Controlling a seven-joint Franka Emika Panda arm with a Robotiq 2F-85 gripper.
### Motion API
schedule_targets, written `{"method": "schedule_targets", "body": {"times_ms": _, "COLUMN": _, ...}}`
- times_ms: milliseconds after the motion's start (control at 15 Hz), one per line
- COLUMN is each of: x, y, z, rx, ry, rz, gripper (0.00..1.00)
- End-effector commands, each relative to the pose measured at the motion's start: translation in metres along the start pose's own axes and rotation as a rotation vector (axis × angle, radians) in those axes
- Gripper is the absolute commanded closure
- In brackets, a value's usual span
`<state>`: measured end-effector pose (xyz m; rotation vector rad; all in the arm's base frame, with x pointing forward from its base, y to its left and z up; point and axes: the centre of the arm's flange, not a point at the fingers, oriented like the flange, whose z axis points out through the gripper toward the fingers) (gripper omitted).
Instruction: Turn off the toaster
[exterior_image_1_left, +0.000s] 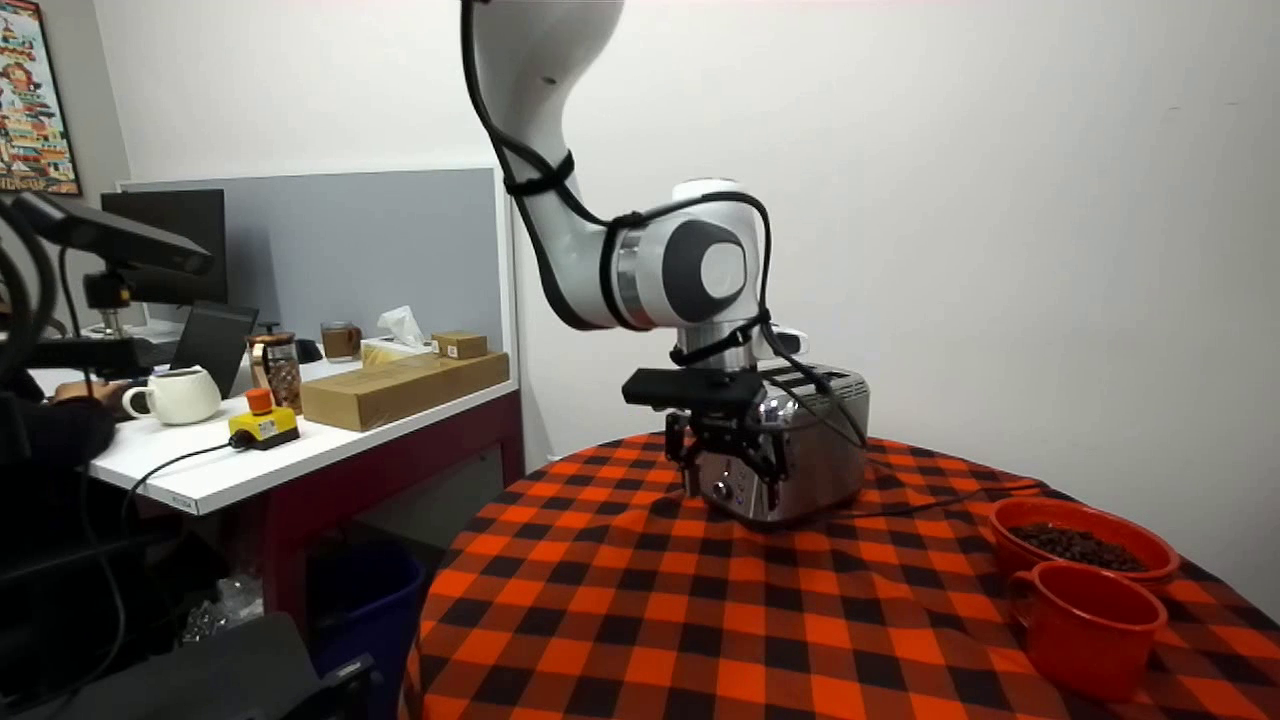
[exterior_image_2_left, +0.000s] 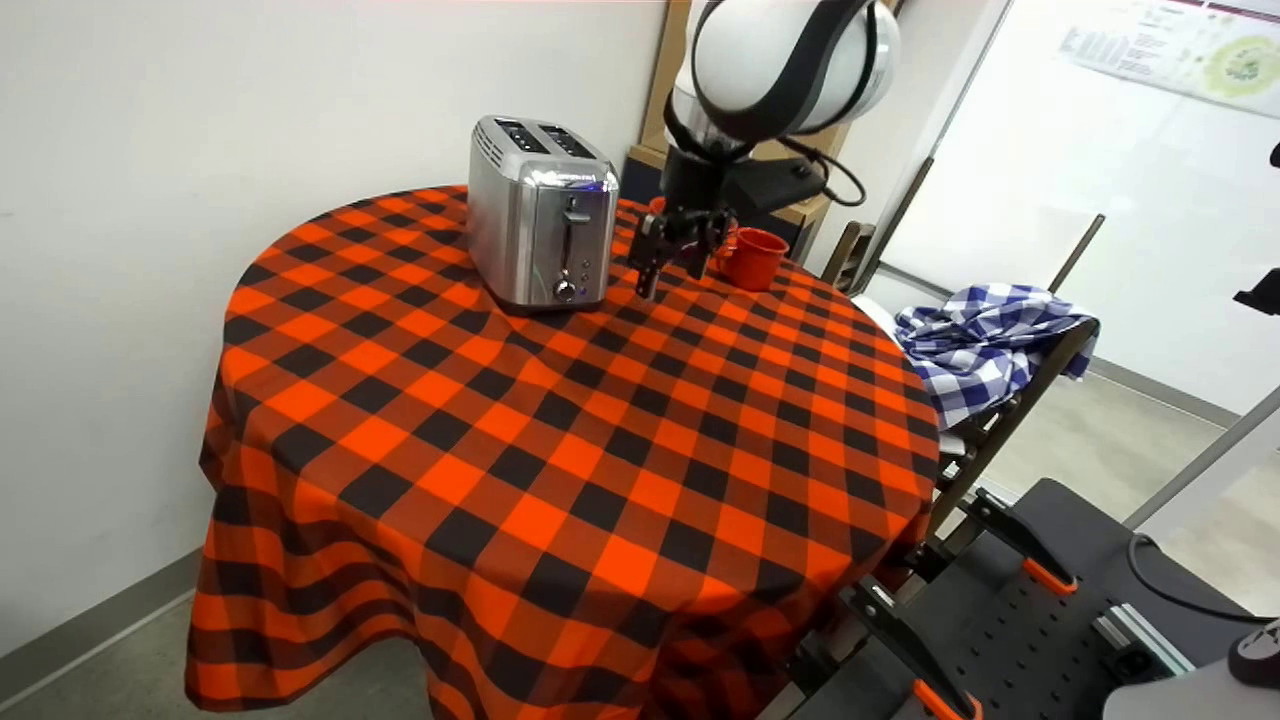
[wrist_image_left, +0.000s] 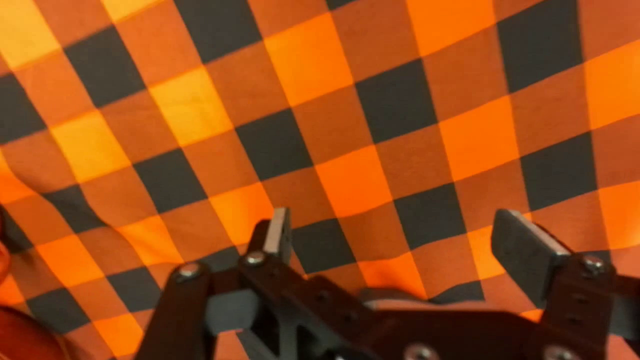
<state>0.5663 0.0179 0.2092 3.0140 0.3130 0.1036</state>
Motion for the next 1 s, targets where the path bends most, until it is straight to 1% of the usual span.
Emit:
{"method": "schedule_targets", "body": {"times_ms": 0, "x": -0.027, "y": -0.021, "z": -0.079, "rx": 0.013, "ry": -0.117, "rz": 0.089, "gripper": 0.00}}
{"method": "schedule_targets", "body": {"times_ms": 200, "x": -0.055, "y": -0.035, "z": -0.136, "rx": 0.023, "ry": -0.190, "rz": 0.137, "gripper": 0.00}}
{"method": "schedule_targets", "body": {"times_ms": 333, "x": -0.081, "y": -0.042, "z": -0.172, "rx": 0.034, "ry": -0.205, "rz": 0.162, "gripper": 0.00}}
{"method": "schedule_targets", "body": {"times_ms": 467, "x": -0.112, "y": -0.042, "z": -0.203, "rx": 0.046, "ry": -0.206, "rz": 0.179, "gripper": 0.00}}
{"method": "schedule_targets", "body": {"times_ms": 533, "x": -0.070, "y": -0.041, "z": -0.167, "rx": 0.031, "ry": -0.213, "rz": 0.146, "gripper": 0.00}}
{"method": "schedule_targets", "body": {"times_ms": 667, "x": -0.091, "y": -0.042, "z": -0.191, "rx": 0.033, "ry": -0.201, "rz": 0.155, "gripper": 0.00}}
{"method": "schedule_targets", "body": {"times_ms": 733, "x": -0.098, "y": -0.041, "z": -0.195, "rx": 0.032, "ry": -0.194, "rz": 0.157, "gripper": 0.00}}
{"method": "schedule_targets", "body": {"times_ms": 933, "x": -0.104, "y": -0.041, "z": -0.193, "rx": 0.032, "ry": -0.201, "rz": 0.159, "gripper": 0.00}}
